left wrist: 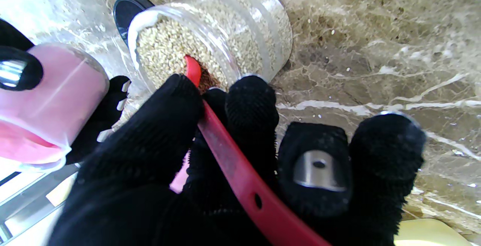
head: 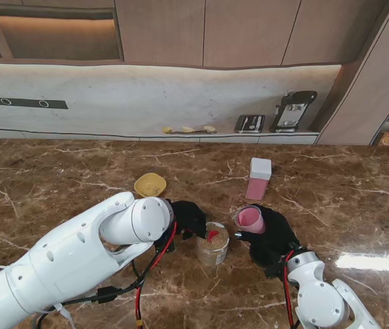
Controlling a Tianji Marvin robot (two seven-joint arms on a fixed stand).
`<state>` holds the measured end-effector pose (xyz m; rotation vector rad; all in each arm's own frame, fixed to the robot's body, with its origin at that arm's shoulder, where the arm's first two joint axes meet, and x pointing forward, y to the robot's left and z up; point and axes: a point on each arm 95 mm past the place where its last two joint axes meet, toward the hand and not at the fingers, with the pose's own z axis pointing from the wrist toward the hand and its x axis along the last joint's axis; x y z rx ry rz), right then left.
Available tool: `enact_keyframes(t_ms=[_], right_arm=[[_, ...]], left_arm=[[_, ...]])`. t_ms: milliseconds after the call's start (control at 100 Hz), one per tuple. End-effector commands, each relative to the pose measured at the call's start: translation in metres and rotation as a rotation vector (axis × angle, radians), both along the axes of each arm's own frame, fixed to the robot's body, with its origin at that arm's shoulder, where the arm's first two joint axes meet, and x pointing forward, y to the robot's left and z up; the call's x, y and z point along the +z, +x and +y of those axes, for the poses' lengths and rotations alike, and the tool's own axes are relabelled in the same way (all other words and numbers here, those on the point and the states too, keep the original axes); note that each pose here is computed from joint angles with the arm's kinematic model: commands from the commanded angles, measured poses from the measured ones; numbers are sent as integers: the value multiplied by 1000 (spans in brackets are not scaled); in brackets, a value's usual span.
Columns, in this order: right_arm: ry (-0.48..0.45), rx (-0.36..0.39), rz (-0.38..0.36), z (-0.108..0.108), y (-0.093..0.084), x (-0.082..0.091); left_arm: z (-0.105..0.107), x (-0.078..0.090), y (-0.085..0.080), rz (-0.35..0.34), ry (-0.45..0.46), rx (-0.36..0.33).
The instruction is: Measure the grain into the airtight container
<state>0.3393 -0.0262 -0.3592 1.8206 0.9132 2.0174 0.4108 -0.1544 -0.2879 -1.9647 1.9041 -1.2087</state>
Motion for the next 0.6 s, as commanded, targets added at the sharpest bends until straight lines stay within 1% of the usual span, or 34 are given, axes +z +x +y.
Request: enact_keyframes(t_ms=[0,340,590], right_arm=[[-2,10,25,2,-4,-5],[-5,13,27,3,-4,-4],[-6,16,27,4,-4,-4]], left_arm=[[3,-4,-2,17,-6,9],[9,-1,-3,28,-46,39],[13,0,-5,37,-62,44]])
